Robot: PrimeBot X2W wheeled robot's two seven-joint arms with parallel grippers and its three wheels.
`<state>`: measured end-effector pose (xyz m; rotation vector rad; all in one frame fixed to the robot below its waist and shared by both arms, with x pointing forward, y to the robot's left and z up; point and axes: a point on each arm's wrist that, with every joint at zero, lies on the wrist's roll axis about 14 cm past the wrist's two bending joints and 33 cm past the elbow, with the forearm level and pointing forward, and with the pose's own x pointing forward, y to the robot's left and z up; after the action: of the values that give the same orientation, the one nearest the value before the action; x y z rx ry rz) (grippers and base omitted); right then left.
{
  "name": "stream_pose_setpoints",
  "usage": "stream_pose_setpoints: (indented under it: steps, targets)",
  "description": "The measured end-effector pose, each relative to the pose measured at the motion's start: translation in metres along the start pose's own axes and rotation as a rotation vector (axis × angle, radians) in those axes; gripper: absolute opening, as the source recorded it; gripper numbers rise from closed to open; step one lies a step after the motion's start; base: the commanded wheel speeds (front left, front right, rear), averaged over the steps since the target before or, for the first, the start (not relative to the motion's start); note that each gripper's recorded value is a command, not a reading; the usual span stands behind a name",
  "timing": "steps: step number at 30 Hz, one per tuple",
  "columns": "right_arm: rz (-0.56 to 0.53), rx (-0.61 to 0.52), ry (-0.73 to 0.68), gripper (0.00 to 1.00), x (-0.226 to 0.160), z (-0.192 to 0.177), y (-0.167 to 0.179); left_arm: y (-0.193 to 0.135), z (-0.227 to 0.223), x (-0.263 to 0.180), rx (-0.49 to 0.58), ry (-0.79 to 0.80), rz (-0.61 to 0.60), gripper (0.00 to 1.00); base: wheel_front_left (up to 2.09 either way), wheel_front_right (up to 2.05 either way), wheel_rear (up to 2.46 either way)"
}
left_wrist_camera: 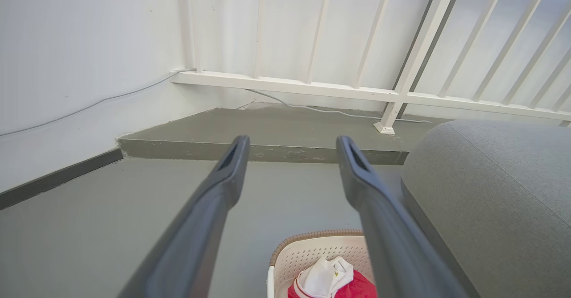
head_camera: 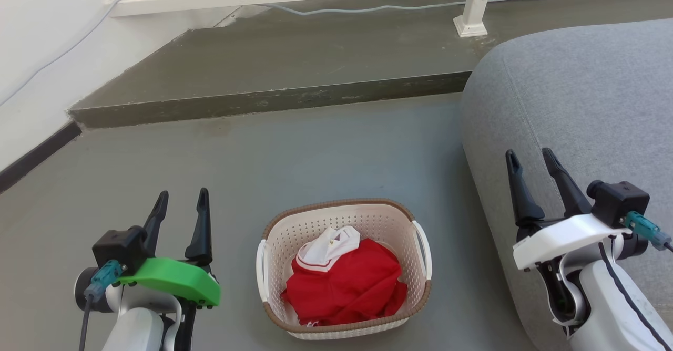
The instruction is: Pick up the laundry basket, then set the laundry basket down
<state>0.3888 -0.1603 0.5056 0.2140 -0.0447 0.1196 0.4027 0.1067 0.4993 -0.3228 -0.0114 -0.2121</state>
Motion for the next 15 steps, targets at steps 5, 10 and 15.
stream_pose_setpoints:
  steps: [5,10,15]
  targets:
    - [0.000,-0.006,0.007,1.00,-0.003,-0.003,-0.001,0.000,0.000,0.000,-0.002,0.000,-0.002,1.00,0.00,0.00,0.00]
    - [-0.003,-0.009,0.005,1.00,-0.003,-0.002,-0.002,-0.002,-0.003,-0.002,-0.008,0.007,-0.004,1.00,0.00,0.00,0.00]
    - [-0.008,0.002,0.039,0.00,-0.007,-0.014,-0.001,-0.003,-0.016,-0.007,-0.025,0.044,0.001,0.00,0.00,0.00,0.00]
